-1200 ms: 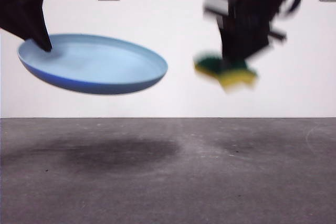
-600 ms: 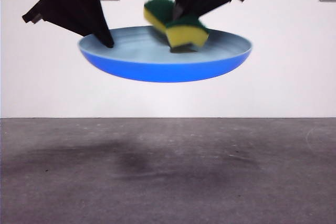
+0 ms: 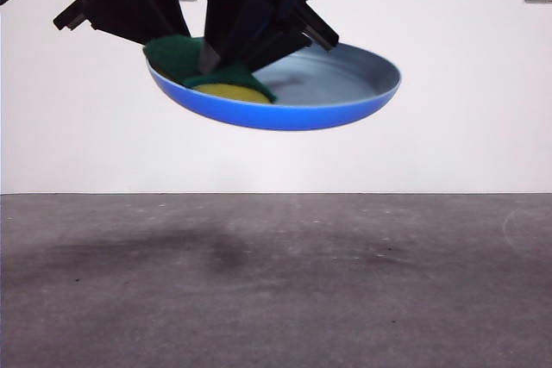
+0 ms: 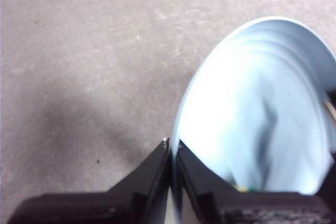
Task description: Pick up the plate,pick up the cloth,clean the plate with the cloth
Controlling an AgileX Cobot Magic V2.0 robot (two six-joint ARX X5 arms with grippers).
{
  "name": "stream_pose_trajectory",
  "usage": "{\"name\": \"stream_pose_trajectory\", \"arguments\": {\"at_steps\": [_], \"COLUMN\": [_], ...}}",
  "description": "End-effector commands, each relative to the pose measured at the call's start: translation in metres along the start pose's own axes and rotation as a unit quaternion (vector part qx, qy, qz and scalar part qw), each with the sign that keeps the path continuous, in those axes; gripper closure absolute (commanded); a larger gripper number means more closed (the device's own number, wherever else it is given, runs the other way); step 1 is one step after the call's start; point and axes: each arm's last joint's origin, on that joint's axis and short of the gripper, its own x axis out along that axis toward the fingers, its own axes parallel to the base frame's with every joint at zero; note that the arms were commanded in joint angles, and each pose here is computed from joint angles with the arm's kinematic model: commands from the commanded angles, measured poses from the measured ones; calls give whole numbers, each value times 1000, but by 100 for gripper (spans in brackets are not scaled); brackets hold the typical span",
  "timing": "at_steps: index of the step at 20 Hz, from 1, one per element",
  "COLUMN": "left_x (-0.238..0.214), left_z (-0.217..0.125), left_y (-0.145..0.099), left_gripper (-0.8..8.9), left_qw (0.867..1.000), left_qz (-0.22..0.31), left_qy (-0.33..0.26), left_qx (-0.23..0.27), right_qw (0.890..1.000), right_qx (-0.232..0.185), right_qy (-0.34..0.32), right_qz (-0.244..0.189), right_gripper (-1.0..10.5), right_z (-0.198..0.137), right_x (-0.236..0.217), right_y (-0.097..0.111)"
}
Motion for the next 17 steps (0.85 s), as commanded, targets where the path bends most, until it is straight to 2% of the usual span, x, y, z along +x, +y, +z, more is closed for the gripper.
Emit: {"name": "stream_pose_trajectory", "arguments": {"at_steps": [1,4,5,6,9,12,16,17], "left_x": [-5,-7,-8,-8,-9,-8,-7,-7], "left_z": [2,-7,-9,-12,-14,-14,-10,-8], "left_y": [5,12,12,12,8,3,1,1], "left_gripper": [821,821,821,821,821,821,821,821], "left_qw": [1000,999,998,997,995,994,995,996], "left_qz": [1,14,9,-5,-56,-66,-69,-69], "left_qy": [-5,44,58,71,87,83,63,53], "left_qx": [-20,-5,-1,3,4,12,18,20], "right_qw": [995,970,964,959,960,970,987,991], "right_qx": [-3,-9,-2,9,40,48,51,53], "right_qy": [67,104,101,93,30,-31,-88,-96], "right_qz": [-79,-218,-247,-266,-276,-237,-126,-81], "right_gripper": [963,963,963,963,963,963,963,963], "right_z": [-14,-21,-20,-19,-8,2,13,15], "right_x": [7,2,-2,-4,-7,-8,-7,-6], "right_y": [-6,-20,-28,-37,-56,-60,-55,-51]}}
